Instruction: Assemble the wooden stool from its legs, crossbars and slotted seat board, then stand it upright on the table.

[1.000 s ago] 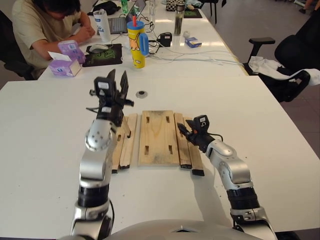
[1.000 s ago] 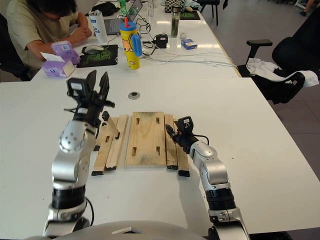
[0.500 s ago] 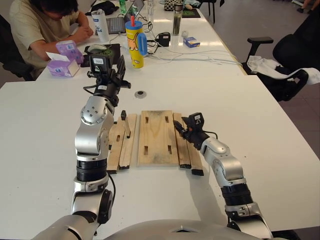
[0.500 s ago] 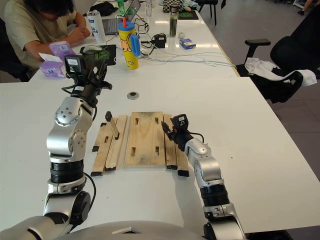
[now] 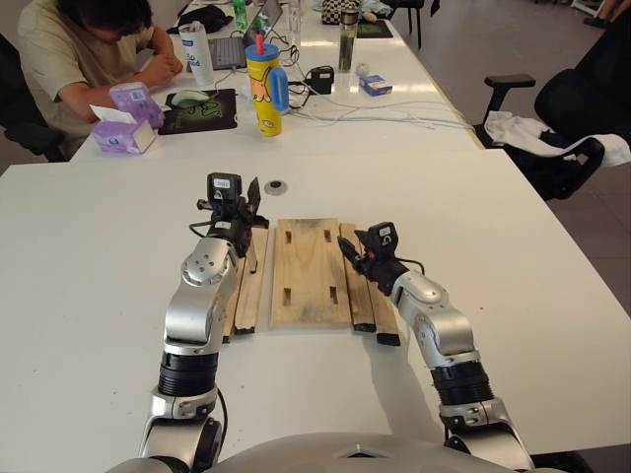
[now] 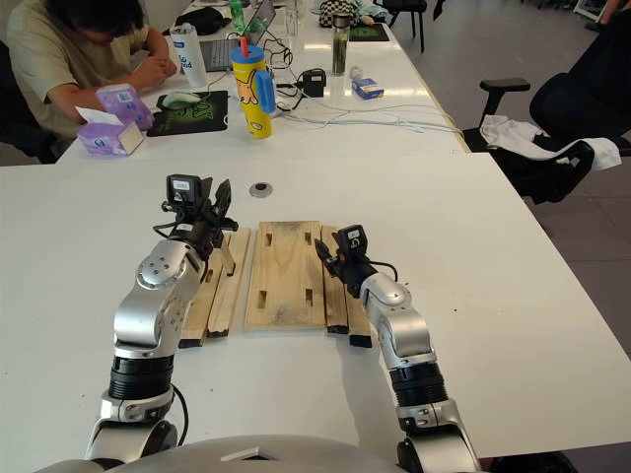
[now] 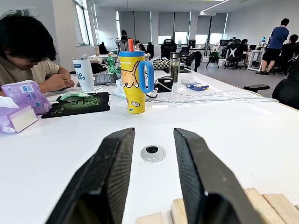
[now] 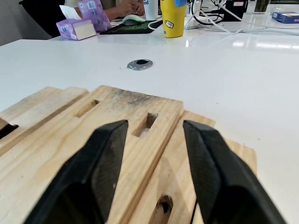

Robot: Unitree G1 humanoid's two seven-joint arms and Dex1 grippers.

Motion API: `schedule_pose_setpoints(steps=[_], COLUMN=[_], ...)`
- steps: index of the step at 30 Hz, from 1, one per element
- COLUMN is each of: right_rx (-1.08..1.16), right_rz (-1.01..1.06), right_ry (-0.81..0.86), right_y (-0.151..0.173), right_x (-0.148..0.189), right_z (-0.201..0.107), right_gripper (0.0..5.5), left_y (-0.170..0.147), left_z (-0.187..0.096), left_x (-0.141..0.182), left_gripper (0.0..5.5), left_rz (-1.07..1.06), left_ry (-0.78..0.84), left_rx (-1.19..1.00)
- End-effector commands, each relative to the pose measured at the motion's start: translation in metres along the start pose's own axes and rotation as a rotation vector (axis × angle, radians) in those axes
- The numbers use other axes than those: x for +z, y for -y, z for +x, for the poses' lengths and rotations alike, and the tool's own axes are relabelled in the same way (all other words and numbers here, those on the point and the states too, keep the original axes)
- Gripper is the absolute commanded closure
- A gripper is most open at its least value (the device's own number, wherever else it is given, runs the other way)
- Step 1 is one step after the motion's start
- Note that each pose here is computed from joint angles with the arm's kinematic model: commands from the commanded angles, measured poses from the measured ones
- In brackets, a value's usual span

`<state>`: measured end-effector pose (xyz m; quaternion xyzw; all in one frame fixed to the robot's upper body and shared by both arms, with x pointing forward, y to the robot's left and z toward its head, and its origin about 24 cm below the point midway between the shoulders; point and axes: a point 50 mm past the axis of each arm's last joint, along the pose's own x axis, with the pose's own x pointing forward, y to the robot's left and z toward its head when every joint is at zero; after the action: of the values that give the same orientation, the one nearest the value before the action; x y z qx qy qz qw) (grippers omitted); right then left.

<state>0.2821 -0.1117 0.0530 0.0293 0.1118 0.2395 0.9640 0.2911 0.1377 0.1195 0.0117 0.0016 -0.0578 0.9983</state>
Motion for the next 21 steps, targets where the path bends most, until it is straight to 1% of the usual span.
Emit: schedule_pose_setpoints(steps=[1,7,13,15,17,18,19,20,21], right_rx=[0.000,-0.016,-0.019,-0.017,-0.015,-0.013,-0.010,-0.006,0.001], right_rz=[-0.010,-0.002,-0.008,-0.010,-0.007,-0.005,-0.005,-0.004,-0.003], right_ry=[0.023,0.019,0.016,0.014,0.014,0.014,0.013,0.013,0.012], right_y=[-0.002,0.000,0.000,0.000,-0.001,-0.001,-0.002,-0.004,-0.005], right_x=[0.006,0.002,0.001,0.000,0.001,0.000,0.000,0.000,0.000], right_z=[0.003,0.001,0.000,0.000,0.000,0.001,0.001,0.002,0.003], right_gripper=[3.31,3.31,3.31,3.31,3.31,3.31,3.31,3.31,3.31], left_y=[-0.009,-0.008,-0.002,-0.002,-0.003,-0.001,-0.002,-0.002,-0.002], left_z=[-0.012,-0.001,0.001,-0.003,-0.003,-0.001,-0.004,-0.014,-0.025], left_x=[-0.053,0.004,0.069,0.076,0.068,0.032,-0.011,-0.048,-0.075], left_gripper=[3.97,3.97,3.97,3.97,3.97,3.97,3.97,3.97,3.97], left_rz=[0.021,0.023,-0.055,-0.042,-0.014,0.030,0.050,0.051,0.071], left_ry=[-0.259,0.022,0.303,0.345,0.303,0.128,-0.072,-0.243,-0.365], left_rx=[0.042,0.033,-0.002,0.006,0.016,0.008,0.008,0.001,-0.007])
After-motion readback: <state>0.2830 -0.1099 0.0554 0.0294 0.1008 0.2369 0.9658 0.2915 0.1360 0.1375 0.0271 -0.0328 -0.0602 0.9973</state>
